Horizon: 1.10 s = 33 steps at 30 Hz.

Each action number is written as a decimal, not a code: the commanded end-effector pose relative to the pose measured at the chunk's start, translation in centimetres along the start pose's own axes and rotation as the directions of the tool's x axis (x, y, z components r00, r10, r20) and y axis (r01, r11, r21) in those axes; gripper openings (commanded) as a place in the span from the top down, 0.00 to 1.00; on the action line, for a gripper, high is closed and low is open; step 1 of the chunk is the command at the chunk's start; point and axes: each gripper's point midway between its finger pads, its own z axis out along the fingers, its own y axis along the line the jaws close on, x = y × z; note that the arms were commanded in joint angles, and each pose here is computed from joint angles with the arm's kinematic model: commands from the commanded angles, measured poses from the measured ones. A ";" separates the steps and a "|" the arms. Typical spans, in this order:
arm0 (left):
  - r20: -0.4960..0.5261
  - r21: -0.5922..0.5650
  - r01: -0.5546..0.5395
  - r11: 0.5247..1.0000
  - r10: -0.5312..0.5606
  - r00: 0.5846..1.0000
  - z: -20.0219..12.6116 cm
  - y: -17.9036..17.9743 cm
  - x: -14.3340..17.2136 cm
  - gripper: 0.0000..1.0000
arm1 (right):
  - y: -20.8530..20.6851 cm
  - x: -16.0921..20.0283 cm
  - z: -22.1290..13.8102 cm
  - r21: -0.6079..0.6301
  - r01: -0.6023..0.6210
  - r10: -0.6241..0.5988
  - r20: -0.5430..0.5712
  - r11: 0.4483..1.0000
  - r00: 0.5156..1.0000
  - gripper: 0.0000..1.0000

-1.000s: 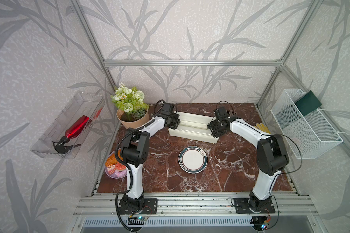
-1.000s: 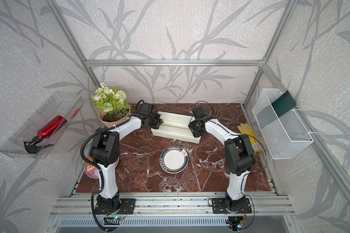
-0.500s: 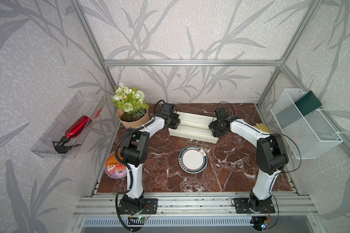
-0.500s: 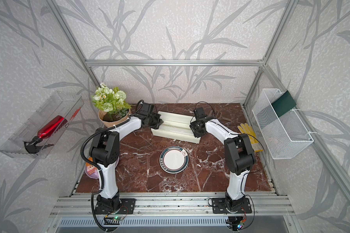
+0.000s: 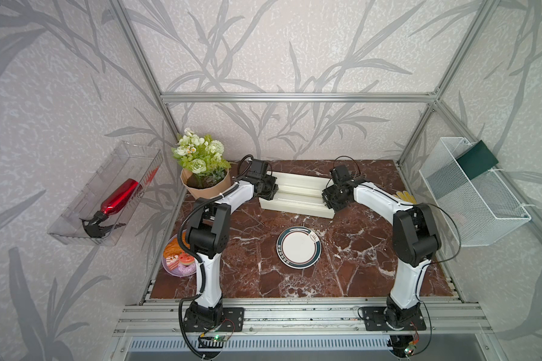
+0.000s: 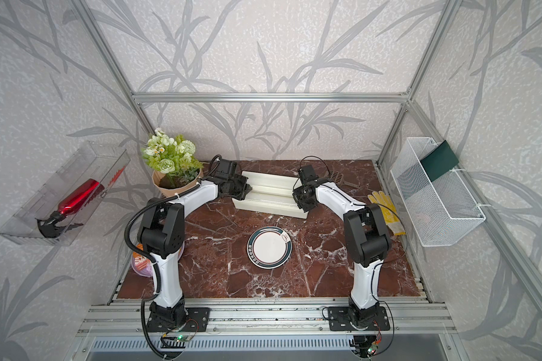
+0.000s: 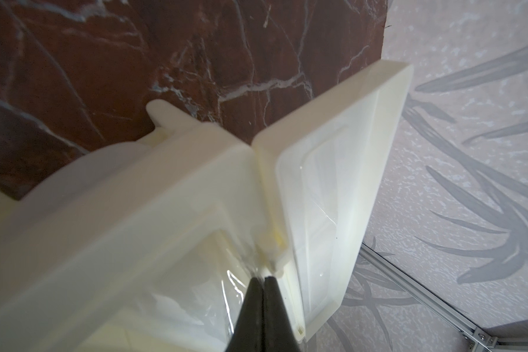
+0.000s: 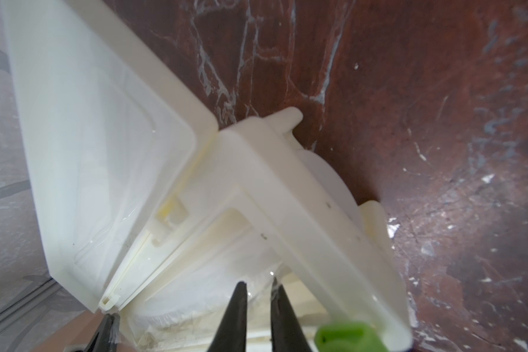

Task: Wrap the plate with plastic wrap
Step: Pull the plastic wrap from the plastic wrap cutting box.

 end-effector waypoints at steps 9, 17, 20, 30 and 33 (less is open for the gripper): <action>-0.021 -0.002 0.000 1.000 0.000 1.000 -0.8 0.7 0.6 1.00 | -2.0 -2.0 1.9 0.061 0.066 -0.066 0.007 0.996 0.998 1.00; 0.005 0.028 -0.046 0.999 0.046 0.999 -2.7 -1.0 0.2 1.00 | 1.3 -3.4 -0.9 -0.062 0.115 -0.113 0.036 0.991 0.993 1.00; 0.016 0.032 -0.050 0.998 0.050 0.999 -3.2 -1.3 0.0 1.00 | 2.0 -3.7 -1.4 -0.092 0.120 -0.117 0.036 0.988 0.992 1.00; 0.040 0.063 -0.089 0.994 0.086 0.995 -5.1 -2.6 -0.1 1.00 | 4.4 -3.9 -3.6 -0.199 0.135 -0.131 0.033 0.971 0.991 1.00; 0.043 0.071 -0.096 0.993 0.093 0.995 -5.3 -2.9 -0.1 1.00 | 5.1 -3.7 -4.3 -0.234 0.141 -0.138 0.027 0.962 0.990 1.00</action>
